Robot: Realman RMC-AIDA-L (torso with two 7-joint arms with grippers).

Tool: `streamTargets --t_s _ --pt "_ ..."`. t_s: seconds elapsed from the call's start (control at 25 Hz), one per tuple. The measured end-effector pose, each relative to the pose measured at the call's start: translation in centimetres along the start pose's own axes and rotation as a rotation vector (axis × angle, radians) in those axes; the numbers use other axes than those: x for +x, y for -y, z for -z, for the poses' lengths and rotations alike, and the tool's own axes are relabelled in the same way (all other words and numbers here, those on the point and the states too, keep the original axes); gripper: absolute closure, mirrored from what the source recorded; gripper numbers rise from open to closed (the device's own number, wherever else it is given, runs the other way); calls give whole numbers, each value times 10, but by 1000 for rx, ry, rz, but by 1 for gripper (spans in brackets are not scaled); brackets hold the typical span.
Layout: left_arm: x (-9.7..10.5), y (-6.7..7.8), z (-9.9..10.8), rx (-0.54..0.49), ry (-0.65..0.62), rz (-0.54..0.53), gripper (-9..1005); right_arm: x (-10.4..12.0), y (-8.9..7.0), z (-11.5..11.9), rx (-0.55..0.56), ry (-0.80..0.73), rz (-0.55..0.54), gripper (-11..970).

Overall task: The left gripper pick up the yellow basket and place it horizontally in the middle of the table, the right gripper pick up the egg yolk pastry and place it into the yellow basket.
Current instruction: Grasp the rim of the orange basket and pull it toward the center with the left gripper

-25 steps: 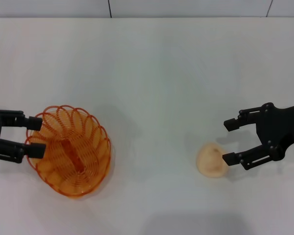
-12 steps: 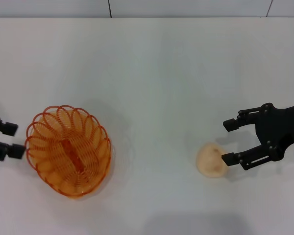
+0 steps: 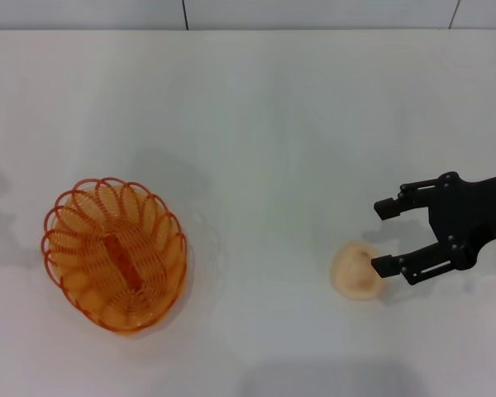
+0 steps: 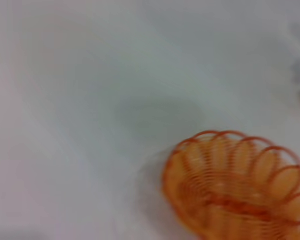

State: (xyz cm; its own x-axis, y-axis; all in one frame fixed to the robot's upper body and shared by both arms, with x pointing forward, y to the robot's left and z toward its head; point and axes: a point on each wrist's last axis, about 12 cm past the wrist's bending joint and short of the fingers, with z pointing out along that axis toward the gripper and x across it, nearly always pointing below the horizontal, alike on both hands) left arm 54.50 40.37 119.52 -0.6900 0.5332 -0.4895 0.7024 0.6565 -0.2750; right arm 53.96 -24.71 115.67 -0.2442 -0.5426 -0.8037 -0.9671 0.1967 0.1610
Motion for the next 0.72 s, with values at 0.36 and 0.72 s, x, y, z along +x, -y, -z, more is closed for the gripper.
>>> streamTargets --t_s 0.36,0.72 --pt "-8 -12 -3 -105 2 -8 106 0 0 -1 -2 3 -5 115" --pt "-37 -11 -39 -124 -2 -65 111 -4 0 -2 -4 14 3 115"
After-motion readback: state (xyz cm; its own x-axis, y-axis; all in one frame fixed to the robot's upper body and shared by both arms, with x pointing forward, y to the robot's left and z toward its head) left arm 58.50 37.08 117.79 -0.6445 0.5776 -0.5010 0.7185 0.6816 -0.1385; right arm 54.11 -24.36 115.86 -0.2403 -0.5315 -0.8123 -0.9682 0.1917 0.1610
